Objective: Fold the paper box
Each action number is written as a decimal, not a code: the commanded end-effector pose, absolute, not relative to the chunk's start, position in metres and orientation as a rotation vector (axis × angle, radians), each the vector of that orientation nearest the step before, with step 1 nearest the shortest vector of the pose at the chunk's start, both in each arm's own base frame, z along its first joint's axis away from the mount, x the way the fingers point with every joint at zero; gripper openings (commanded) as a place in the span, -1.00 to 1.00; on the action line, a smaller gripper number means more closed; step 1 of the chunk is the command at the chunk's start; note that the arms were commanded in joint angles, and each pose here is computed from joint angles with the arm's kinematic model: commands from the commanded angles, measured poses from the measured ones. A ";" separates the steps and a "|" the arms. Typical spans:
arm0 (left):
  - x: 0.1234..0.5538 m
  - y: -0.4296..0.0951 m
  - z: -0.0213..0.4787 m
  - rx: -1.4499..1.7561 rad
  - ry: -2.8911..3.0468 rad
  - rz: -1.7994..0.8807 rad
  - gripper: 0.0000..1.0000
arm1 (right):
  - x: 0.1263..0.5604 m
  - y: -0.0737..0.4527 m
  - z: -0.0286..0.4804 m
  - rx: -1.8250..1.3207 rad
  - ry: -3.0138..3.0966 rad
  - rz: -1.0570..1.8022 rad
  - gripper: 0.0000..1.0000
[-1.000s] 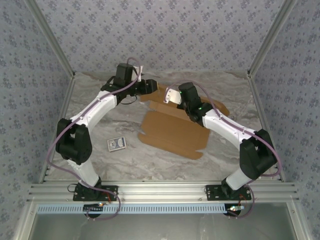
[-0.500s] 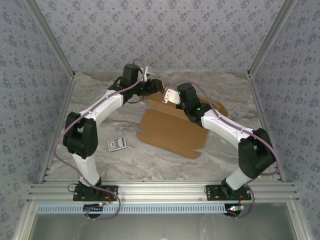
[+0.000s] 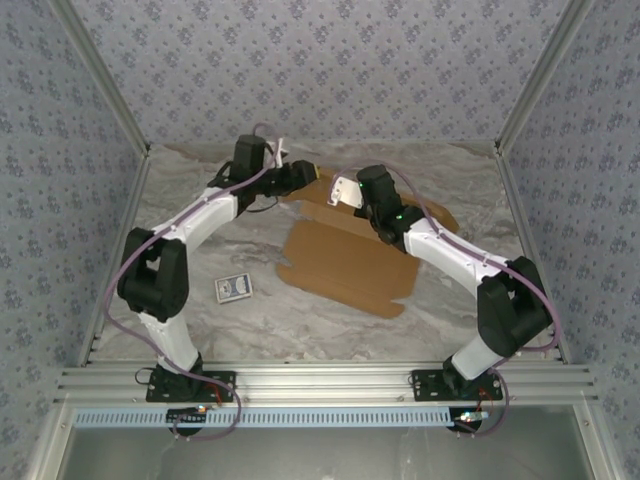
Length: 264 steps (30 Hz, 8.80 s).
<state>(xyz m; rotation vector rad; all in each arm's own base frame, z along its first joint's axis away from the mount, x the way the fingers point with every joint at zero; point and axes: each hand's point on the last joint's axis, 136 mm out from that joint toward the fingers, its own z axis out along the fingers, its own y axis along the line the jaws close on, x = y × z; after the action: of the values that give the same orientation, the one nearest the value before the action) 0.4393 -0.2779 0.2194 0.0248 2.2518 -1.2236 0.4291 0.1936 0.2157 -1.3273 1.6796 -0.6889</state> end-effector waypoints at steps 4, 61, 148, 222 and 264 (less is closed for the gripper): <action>0.398 -0.244 0.250 0.223 2.061 -1.076 0.28 | 0.405 0.188 0.260 -1.266 1.811 -0.433 -1.00; 0.390 -0.320 0.137 0.598 2.167 -0.913 -0.12 | 0.375 0.197 0.288 -1.091 2.035 0.208 -1.00; 0.420 -0.136 0.183 0.024 2.080 -0.638 0.21 | 0.407 0.209 0.201 -1.341 1.418 -0.920 -1.00; 0.452 -0.264 0.126 0.997 2.072 -1.123 0.11 | 0.437 0.206 0.197 -1.464 1.185 -0.986 -1.00; 0.472 -0.280 0.145 0.883 1.871 -0.928 0.21 | 0.438 0.200 0.155 -1.600 1.330 -0.842 -1.00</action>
<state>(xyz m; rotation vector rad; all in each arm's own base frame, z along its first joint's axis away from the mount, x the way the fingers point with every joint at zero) 0.4620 -0.2761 0.1132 0.8973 1.9776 -0.9947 0.4461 0.1893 0.1844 -1.4718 1.3102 -0.9313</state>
